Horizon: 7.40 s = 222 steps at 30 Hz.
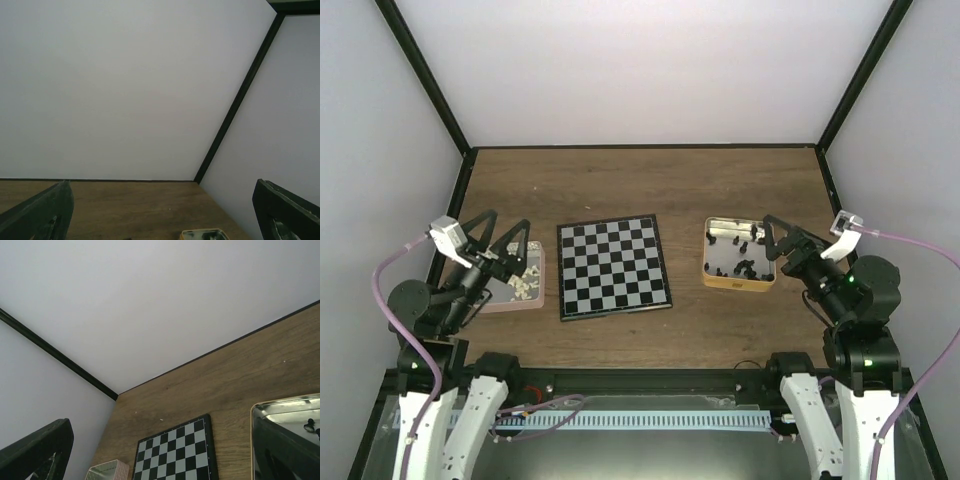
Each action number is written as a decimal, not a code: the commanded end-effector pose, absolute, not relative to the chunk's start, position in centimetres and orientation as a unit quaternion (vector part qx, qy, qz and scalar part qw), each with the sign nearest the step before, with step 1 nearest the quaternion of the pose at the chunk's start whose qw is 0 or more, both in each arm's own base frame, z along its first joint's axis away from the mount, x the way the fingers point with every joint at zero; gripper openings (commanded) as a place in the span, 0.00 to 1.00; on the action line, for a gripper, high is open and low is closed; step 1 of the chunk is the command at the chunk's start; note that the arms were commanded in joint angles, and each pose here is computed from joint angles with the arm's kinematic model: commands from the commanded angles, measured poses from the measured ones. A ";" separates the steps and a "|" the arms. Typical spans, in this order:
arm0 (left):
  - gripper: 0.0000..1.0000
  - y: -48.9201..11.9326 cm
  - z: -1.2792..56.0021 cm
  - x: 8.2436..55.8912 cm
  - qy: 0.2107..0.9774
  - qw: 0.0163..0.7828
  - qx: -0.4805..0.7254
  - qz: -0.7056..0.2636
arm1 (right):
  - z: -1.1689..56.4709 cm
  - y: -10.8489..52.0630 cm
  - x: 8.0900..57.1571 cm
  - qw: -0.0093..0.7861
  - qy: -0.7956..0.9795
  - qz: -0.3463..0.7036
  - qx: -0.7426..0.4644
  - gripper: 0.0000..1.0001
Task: Set up the chess pieces on the board
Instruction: Pick up the chess piece from the storage box, then place the chess piece on the chessboard, then pick up the chess piece from the chessboard, then place the chess piece on the chessboard.
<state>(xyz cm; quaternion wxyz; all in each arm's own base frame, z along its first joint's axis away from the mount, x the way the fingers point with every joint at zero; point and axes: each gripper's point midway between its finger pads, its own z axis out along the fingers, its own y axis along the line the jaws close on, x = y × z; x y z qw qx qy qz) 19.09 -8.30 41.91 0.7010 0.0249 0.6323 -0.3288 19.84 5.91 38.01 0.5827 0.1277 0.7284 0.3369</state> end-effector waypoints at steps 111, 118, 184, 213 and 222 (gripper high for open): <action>0.83 -7.5 24.6 36.4 0.846 0.492 -0.069 -0.192 | 10.6 33.4 31.5 0.275 0.946 0.087 -0.146 0.01; 0.83 -7.0 24.0 36.4 0.849 0.492 -0.077 -0.179 | 9.0 33.4 31.3 0.250 0.953 0.065 -0.155 0.01; 0.87 -6.3 23.9 36.4 0.849 0.497 -0.086 -0.161 | 6.4 39.9 22.8 0.178 0.944 0.105 -0.258 0.11; 0.87 -5.9 24.2 36.2 0.846 0.502 -0.090 -0.154 | 10.1 42.6 34.5 0.303 0.926 0.096 -0.205 0.11; 0.87 -5.9 24.2 36.2 0.846 0.502 -0.091 -0.153 | 9.7 43.1 39.9 0.322 0.925 0.097 -0.173 0.11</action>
